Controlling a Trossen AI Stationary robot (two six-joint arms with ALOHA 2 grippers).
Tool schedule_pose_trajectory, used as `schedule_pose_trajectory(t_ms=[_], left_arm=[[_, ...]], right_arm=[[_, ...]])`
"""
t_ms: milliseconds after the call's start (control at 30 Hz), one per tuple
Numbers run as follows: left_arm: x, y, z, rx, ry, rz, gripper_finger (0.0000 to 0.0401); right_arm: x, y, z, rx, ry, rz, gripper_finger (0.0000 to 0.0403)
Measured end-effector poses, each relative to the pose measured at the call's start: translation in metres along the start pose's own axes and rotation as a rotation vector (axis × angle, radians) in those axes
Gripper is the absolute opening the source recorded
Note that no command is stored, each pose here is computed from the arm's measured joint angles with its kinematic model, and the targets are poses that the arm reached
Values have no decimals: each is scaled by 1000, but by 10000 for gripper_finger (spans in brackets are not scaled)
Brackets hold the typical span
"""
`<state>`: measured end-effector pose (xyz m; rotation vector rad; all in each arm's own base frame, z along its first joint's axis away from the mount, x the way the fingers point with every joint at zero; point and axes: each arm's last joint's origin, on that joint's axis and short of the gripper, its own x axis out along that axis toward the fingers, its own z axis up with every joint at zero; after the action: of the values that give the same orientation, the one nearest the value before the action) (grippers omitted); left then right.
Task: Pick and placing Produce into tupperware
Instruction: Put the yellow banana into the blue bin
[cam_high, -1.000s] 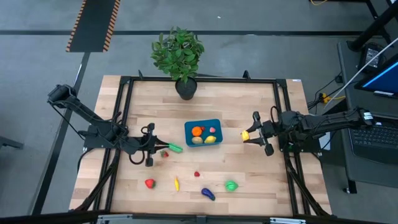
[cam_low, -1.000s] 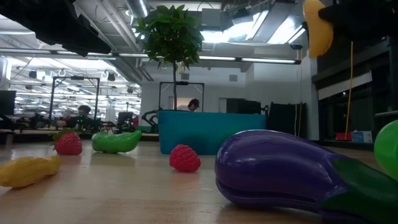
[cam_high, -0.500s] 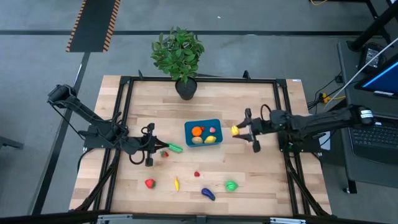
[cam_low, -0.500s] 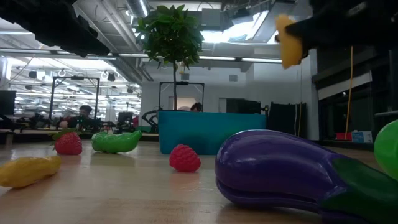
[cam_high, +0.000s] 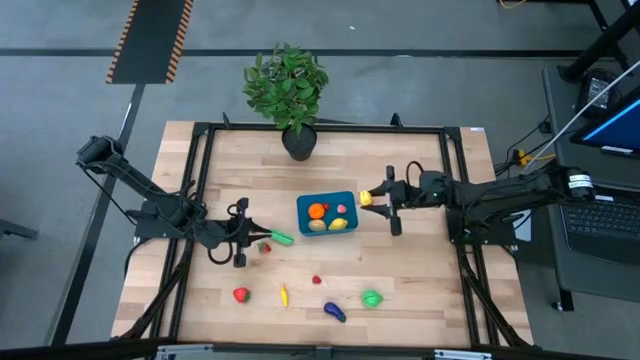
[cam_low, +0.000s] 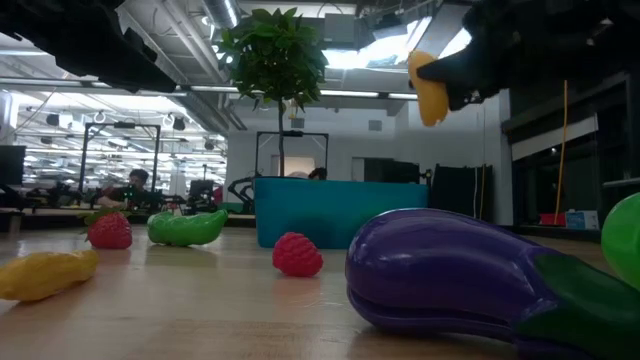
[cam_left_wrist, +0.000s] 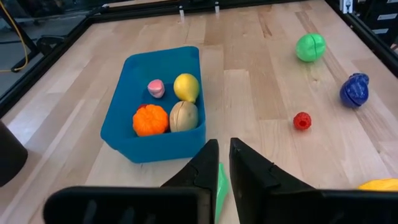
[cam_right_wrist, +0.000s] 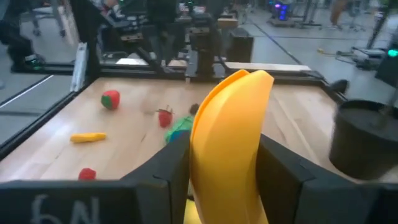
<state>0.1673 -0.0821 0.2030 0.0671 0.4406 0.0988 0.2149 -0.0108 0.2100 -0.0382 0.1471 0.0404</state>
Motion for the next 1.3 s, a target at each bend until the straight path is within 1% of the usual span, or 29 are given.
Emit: schedule_pose_trajectory(t_ms=[67, 167, 233, 433, 567, 667, 933, 1000, 1167, 1300], left_arm=[[0, 0, 0, 1, 1, 0, 38], [0, 0, 0, 1, 1, 0, 45], [0, 0, 0, 0, 1, 0, 49], [0, 0, 0, -1, 1, 0, 60], [0, 0, 0, -1, 1, 0, 67], [0, 0, 0, -1, 1, 0, 71], [0, 0, -1, 3, 7, 2, 79], [0, 0, -1, 4, 7, 2, 80], [0, 1, -3, 16, 26, 6, 84], [0, 1, -4, 21, 40, 10, 84]], right_arm=[[7, 0, 4, -29, 20, 17, 147], [17, -4, 8, -36, 74, 24, 147], [23, -9, 11, -27, 112, 28, 147], [42, -22, 21, 2, 163, 117, 147], [54, -29, 27, 24, 225, 154, 147], [65, -33, 33, 44, 297, 165, 147], [103, -41, 44, 54, 518, 295, 147], [111, -46, 46, 71, 572, 309, 147], [132, -56, 53, 98, 658, 386, 147], [145, -60, 59, 116, 734, 419, 147]])
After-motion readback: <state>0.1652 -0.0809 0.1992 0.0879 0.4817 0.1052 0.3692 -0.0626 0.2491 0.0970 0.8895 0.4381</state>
